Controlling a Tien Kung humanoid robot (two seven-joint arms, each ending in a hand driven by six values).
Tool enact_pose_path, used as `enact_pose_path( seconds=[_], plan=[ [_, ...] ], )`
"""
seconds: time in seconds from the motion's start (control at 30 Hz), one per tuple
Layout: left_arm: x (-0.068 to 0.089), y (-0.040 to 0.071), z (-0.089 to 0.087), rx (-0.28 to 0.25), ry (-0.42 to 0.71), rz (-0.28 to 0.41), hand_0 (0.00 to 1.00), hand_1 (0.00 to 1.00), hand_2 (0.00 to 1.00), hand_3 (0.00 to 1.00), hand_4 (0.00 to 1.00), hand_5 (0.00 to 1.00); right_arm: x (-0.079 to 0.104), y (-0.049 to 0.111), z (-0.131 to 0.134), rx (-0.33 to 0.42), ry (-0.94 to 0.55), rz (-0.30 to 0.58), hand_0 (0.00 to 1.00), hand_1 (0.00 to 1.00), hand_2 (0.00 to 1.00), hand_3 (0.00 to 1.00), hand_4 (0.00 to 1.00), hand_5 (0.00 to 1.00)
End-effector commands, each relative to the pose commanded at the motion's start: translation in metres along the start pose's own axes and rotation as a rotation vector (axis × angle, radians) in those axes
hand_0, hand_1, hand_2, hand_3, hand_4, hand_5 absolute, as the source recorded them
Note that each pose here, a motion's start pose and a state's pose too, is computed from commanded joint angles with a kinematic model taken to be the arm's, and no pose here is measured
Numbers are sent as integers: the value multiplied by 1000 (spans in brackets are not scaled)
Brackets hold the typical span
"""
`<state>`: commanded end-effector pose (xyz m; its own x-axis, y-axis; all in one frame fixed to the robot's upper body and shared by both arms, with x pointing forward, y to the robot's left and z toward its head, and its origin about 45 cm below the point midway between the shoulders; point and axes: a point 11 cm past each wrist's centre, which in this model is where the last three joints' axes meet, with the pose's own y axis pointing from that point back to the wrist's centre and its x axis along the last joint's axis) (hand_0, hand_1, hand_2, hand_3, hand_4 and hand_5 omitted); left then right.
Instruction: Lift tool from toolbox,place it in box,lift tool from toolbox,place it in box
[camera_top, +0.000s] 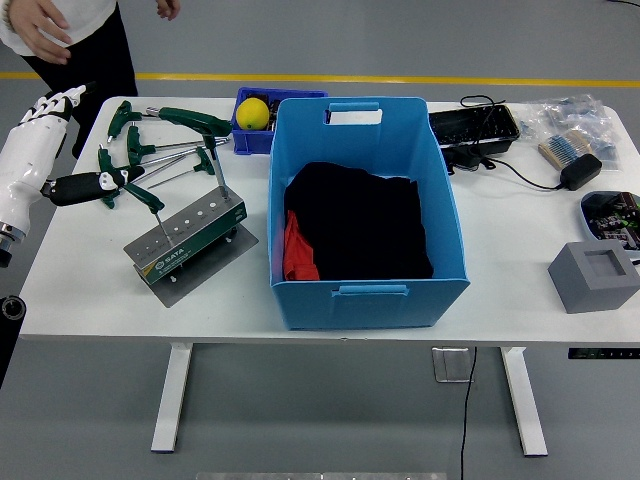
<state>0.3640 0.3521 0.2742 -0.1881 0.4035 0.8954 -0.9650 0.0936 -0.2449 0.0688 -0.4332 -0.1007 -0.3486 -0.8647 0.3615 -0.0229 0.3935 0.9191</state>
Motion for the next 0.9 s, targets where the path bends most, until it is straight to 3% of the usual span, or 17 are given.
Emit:
enact_pose_path(
  seconds=[0.33, 0.77, 0.9],
  plan=[
    [-3, -10, 24, -71, -104, -45, 998, 998, 998, 998, 998, 452, 1, 0, 0, -3, 6, 1, 645, 624, 696, 559, 786, 695],
    [-8, -31, 39, -97, -163, -91, 998, 998, 998, 998, 998, 424, 1, 0, 1, -5, 3, 2, 643, 624, 696, 560, 785, 692],
    [-12, -39, 41, -83, -183, -127, 998, 998, 998, 998, 998, 424, 2, 0, 0, -4, 4, 2, 643, 624, 696, 560, 785, 692]
  ],
)
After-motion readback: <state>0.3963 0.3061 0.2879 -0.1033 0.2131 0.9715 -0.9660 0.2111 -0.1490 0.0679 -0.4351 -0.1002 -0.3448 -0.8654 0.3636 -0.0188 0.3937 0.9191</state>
